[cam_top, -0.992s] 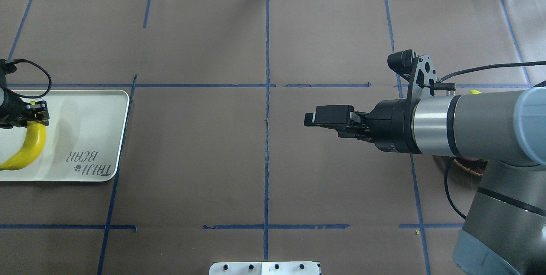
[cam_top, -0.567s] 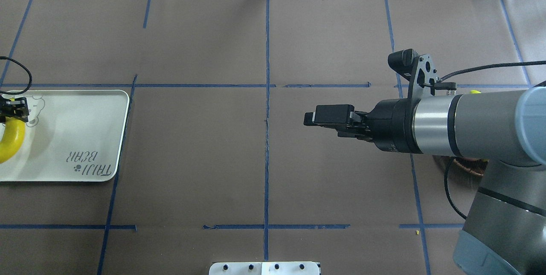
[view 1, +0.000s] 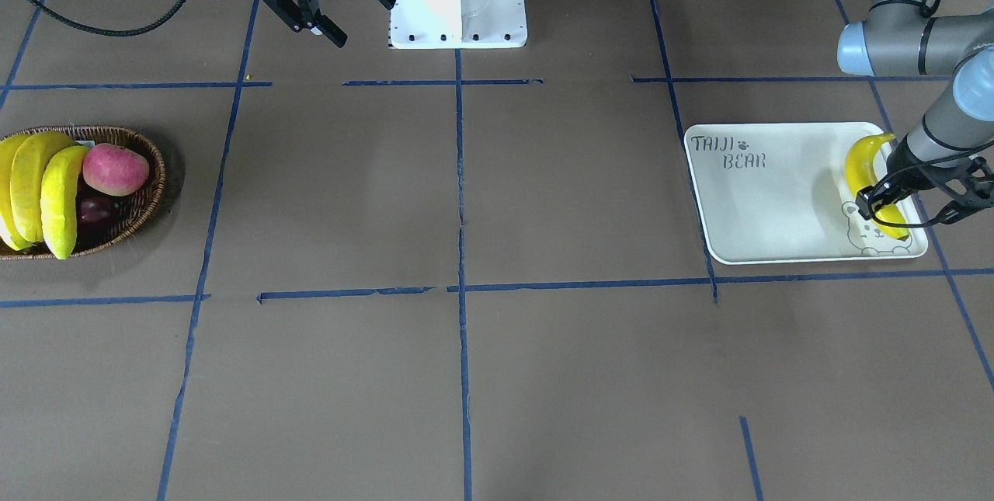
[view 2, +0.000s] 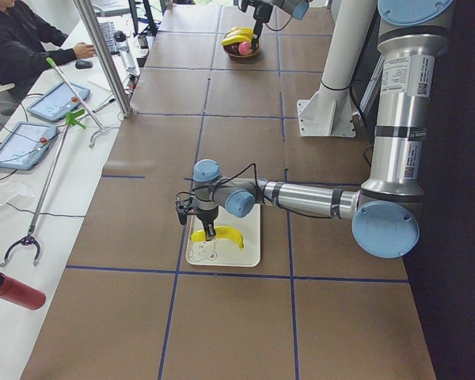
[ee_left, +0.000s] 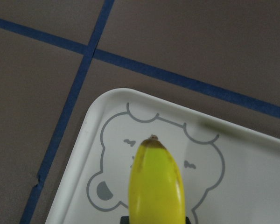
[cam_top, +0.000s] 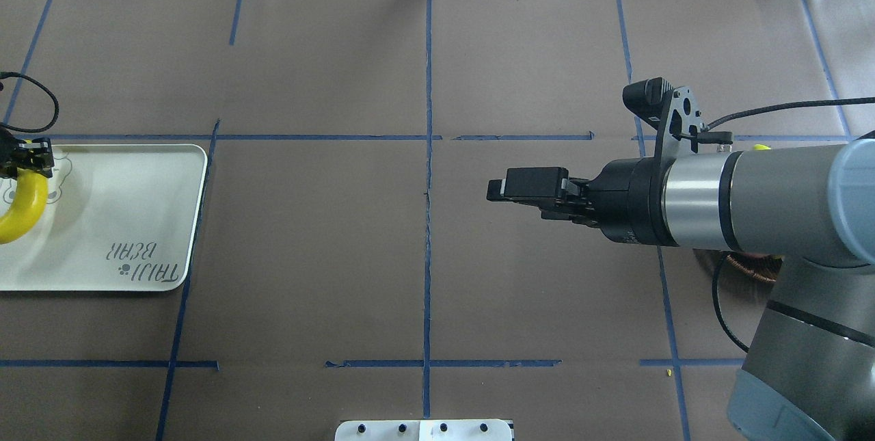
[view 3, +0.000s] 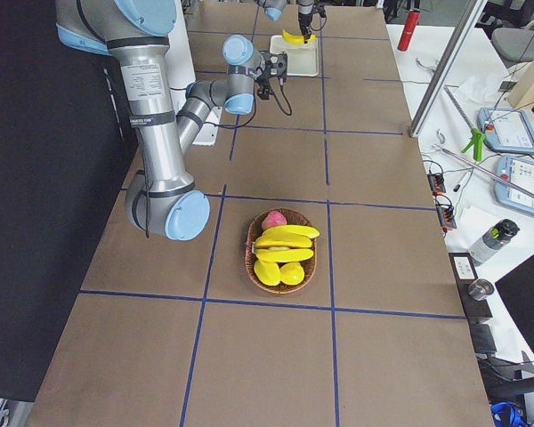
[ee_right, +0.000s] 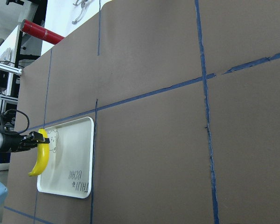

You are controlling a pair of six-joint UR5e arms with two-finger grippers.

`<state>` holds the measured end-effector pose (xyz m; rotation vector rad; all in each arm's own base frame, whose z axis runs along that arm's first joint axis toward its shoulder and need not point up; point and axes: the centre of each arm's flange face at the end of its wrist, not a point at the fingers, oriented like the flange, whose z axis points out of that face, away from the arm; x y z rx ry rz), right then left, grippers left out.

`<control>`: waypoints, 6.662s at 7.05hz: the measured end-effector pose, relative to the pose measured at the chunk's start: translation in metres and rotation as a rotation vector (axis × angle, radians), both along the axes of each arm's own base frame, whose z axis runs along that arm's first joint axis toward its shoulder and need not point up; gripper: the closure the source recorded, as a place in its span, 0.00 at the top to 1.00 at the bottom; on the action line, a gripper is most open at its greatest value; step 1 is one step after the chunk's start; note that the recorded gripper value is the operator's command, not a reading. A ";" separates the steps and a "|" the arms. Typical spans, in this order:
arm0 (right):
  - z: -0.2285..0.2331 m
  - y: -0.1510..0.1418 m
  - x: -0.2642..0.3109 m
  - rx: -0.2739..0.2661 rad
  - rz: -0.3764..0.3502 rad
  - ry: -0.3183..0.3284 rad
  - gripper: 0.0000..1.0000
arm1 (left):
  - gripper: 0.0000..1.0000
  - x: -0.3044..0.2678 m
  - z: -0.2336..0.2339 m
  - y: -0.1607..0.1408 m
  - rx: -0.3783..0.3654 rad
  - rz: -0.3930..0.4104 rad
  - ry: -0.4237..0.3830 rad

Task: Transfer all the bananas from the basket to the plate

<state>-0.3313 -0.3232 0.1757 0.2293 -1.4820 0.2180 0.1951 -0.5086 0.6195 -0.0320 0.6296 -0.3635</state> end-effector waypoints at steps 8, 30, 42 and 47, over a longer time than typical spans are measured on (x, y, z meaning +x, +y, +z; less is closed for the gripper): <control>0.053 -0.020 0.025 -0.017 0.019 0.117 1.00 | 1.00 -0.004 -0.088 0.005 0.087 0.058 0.095; 0.391 -0.055 0.190 0.130 -0.269 0.775 0.74 | 1.00 0.105 -0.294 0.046 0.148 0.074 0.423; 0.364 -0.051 0.243 0.159 -0.176 0.749 0.00 | 0.99 0.103 -0.291 0.047 0.126 0.051 0.421; 0.268 -0.086 0.269 0.148 -0.117 0.448 0.01 | 0.99 0.107 -0.299 0.047 0.134 0.058 0.433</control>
